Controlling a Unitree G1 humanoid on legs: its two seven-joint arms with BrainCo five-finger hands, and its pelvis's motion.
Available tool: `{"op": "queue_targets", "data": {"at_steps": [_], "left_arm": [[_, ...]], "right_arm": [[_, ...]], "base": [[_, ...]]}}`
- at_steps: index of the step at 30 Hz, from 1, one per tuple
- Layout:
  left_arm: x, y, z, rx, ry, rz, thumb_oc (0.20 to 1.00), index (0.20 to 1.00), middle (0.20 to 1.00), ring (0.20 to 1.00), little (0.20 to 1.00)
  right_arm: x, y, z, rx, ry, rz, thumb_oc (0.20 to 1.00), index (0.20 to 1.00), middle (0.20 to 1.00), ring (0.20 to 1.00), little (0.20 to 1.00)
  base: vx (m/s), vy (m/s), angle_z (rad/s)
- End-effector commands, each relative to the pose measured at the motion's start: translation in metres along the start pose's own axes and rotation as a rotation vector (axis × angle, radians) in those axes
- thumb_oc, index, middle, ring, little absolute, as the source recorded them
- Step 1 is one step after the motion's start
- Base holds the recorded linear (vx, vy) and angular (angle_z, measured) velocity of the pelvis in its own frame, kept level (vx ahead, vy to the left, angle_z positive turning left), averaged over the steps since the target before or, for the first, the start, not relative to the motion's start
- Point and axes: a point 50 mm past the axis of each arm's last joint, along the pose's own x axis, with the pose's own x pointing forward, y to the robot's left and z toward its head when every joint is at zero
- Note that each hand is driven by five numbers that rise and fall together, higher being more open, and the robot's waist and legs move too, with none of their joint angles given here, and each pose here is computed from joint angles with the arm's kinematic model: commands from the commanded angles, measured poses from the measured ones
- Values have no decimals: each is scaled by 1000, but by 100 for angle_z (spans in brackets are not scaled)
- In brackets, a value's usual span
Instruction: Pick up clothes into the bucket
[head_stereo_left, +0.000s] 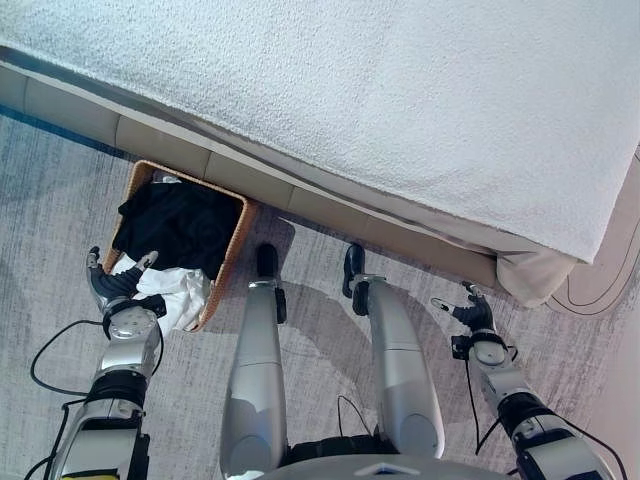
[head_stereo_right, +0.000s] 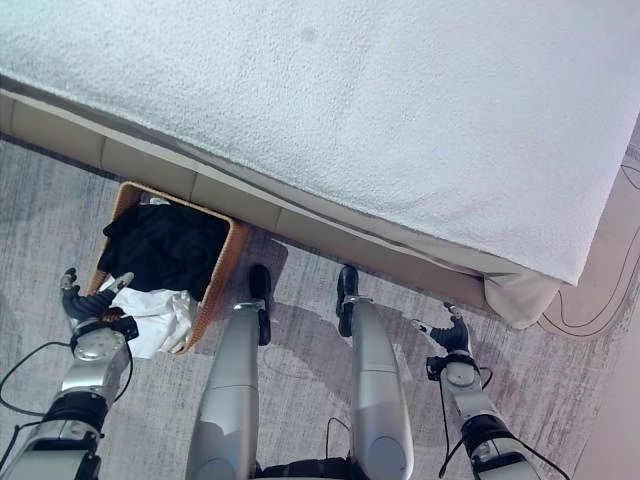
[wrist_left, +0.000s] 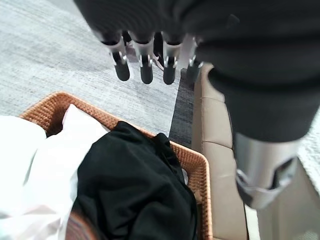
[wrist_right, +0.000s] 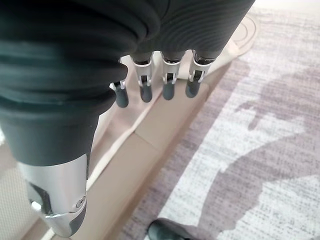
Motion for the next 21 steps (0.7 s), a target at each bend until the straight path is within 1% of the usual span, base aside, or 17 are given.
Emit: {"op": "queue_targets", "data": {"at_steps": [1,7,10,11,12,13,15,17,18,19,21], "left_arm": [[-5,13,-18,105,24,15,1000,1000,1000,1000,1000],[-16,1,-29,119,43,-61,1000,1000,1000,1000,1000],[-43,-28,-42,-75,100,-244,1000,1000,1000,1000,1000],[-48,-32,-46,-90,121,-279,1000,1000,1000,1000,1000],[-48,-32,-46,-90,121,-279,1000,1000,1000,1000,1000],[-56,-37,-58,-154,186,-340,1000,1000,1000,1000,1000],[-61,-40,-63,-189,213,-358,1000,1000,1000,1000,1000],[-79,-41,-83,-210,295,-407,1000,1000,1000,1000,1000],[-79,-41,-83,-210,295,-407,1000,1000,1000,1000,1000],[-90,-40,-97,-197,348,-430,1000,1000,1000,1000,1000],[-96,-39,-104,-191,372,-443,1000,1000,1000,1000,1000]], "right_arm": [[0,-16,-4,-32,1,-30,1000,1000,1000,1000,1000],[0,-18,-5,-37,10,-29,1000,1000,1000,1000,1000],[-3,-23,-14,-47,45,-18,1000,1000,1000,1000,1000],[-4,-23,-17,-50,57,-13,1000,1000,1000,1000,1000],[-4,-23,-17,-51,57,-13,1000,1000,1000,1000,1000],[-6,-26,-23,-36,76,-6,1000,1000,1000,1000,1000],[-8,-26,-28,-26,92,-4,1000,1000,1000,1000,1000],[-17,-27,-44,-11,146,8,1000,1000,1000,1000,1000],[-17,-27,-44,-11,146,8,1000,1000,1000,1000,1000],[-22,-27,-55,-20,184,24,1000,1000,1000,1000,1000],[-26,-27,-60,-31,203,33,1000,1000,1000,1000,1000]], "base": [[-102,28,-7],[-35,9,-2],[11,19,-7],[15,-3,-11],[39,-13,-10],[0,0,0],[66,-21,3],[111,-31,4],[100,-56,-1],[92,-66,0],[93,-77,4]]}}
